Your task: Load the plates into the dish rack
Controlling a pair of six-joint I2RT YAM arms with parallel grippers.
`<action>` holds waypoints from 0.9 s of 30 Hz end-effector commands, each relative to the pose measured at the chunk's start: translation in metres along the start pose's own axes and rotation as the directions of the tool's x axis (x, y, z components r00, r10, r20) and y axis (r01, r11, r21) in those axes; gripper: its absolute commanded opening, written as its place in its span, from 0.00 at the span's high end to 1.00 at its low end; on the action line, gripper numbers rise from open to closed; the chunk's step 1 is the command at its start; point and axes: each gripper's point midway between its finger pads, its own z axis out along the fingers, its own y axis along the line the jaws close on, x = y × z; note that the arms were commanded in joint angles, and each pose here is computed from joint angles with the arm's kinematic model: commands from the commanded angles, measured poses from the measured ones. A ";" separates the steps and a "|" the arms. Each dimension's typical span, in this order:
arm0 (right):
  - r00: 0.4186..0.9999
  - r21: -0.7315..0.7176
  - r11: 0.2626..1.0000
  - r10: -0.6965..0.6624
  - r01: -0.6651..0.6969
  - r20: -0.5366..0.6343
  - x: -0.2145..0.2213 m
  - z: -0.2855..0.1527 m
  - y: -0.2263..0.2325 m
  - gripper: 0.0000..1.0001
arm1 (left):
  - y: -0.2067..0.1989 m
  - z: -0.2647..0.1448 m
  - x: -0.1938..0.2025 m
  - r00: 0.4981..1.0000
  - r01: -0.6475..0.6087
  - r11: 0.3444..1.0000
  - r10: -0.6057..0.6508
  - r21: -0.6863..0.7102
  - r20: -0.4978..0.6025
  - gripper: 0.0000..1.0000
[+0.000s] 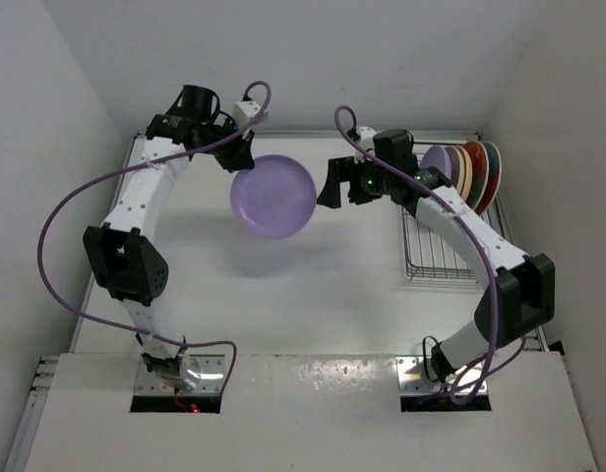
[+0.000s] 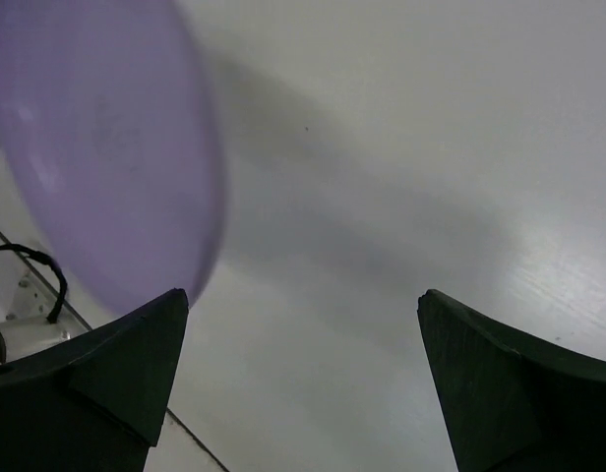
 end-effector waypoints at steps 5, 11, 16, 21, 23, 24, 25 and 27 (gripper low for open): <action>0.988 -0.162 0.978 0.144 -0.133 0.056 0.003 0.024 0.023 0.07 | -0.072 -0.012 -0.021 0.998 -0.061 0.979 0.057 0.194 0.023 1.00; 0.982 -0.319 0.930 0.185 -0.183 -0.022 0.027 0.035 0.048 0.40 | -0.092 -0.018 -0.038 0.996 -0.072 0.971 0.060 0.229 0.062 1.00; 0.981 -0.374 0.908 0.193 -0.190 -0.030 0.029 0.032 0.060 0.93 | -0.092 -0.015 -0.044 0.996 -0.067 0.974 0.052 0.217 0.075 1.00; 0.983 -0.265 0.953 0.170 -0.147 0.067 0.010 0.016 0.048 1.00 | -0.075 -0.018 -0.048 0.997 -0.013 0.989 0.001 0.150 0.080 0.41; 0.969 -0.044 0.991 0.132 -0.125 0.207 -0.015 0.005 0.012 1.00 | -0.059 -0.021 -0.048 0.998 0.014 0.997 -0.019 0.073 0.067 0.00; 0.970 0.034 0.990 0.127 -0.137 0.206 -0.014 -0.008 0.002 1.00 | -0.049 -0.025 -0.044 0.996 0.071 0.997 -0.073 0.038 0.056 0.00; 0.964 0.093 0.986 0.111 -0.137 0.242 -0.022 -0.020 -0.007 1.00 | -0.036 -0.029 -0.044 0.994 0.094 0.995 -0.092 -0.022 0.056 0.00; 0.944 0.345 0.922 0.056 -0.173 0.324 -0.039 -0.056 -0.051 1.00 | -0.008 -0.037 -0.036 0.983 0.177 0.978 -0.172 -0.109 0.058 0.00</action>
